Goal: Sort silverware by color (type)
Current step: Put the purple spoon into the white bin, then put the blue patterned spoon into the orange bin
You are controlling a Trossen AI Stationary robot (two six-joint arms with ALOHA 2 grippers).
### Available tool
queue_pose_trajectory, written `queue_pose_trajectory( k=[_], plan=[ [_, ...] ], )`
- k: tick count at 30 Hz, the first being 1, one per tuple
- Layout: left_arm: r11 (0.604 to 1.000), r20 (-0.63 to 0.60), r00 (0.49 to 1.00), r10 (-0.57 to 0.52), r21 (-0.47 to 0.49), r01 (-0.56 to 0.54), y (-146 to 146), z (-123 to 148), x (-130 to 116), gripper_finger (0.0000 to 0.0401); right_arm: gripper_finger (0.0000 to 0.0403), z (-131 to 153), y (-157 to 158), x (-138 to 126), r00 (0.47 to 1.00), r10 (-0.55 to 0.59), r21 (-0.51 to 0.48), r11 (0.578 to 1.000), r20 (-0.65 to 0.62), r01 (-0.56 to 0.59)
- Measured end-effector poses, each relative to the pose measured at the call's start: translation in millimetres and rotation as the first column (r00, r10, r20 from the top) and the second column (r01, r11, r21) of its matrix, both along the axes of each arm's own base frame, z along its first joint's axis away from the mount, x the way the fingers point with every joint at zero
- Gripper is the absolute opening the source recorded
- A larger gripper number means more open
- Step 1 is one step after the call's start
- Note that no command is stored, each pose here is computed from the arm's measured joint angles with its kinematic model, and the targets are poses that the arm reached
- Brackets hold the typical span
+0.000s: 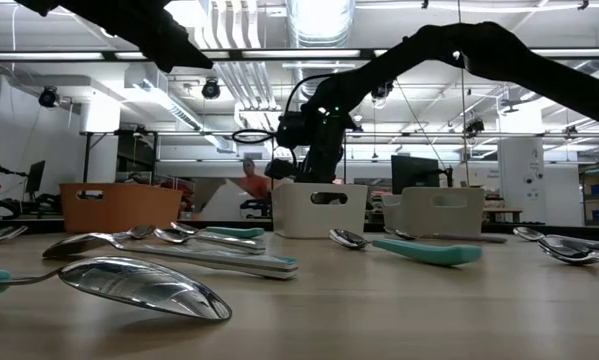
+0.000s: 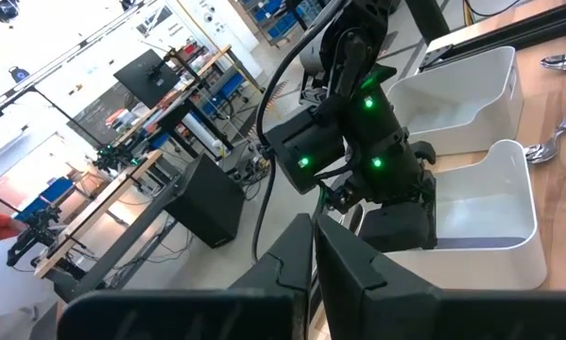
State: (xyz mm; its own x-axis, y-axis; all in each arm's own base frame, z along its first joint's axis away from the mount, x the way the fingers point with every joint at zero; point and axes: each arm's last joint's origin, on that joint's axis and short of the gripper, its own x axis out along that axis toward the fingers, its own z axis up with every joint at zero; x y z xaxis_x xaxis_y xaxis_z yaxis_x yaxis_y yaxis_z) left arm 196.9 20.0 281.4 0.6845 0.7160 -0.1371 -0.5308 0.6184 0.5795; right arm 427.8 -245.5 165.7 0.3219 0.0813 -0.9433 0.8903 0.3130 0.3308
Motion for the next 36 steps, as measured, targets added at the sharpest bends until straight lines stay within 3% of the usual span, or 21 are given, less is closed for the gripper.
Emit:
queue_pose_trajectory(
  k=[8,21,30,36],
  plan=[
    [1.000,0.000,1.000,0.000,0.000,0.000,-0.1,0.0,0.0,0.0000,0.0037,0.0,0.1,0.0,1.000,-0.007,0.006,1.000,0.001,0.006],
    [1.000,0.001,1.000,-0.001,0.000,0.001,-0.1,0.1,0.0,0.0000,0.0128,5.8,0.1,2.1,0.999,0.000,0.035,0.999,0.036,-0.001],
    [1.000,-0.001,1.000,-0.001,0.000,0.001,-0.1,-0.1,0.1,0.0000,0.0152,59.8,-2.6,1.1,0.987,0.109,-0.051,0.993,0.120,-0.104],
    [1.000,0.001,1.000,0.000,-0.001,0.000,-0.1,0.0,0.1,0.0000,0.0149,107.0,13.7,-5.9,0.949,0.286,-0.221,0.942,0.129,-0.254]
  ],
)
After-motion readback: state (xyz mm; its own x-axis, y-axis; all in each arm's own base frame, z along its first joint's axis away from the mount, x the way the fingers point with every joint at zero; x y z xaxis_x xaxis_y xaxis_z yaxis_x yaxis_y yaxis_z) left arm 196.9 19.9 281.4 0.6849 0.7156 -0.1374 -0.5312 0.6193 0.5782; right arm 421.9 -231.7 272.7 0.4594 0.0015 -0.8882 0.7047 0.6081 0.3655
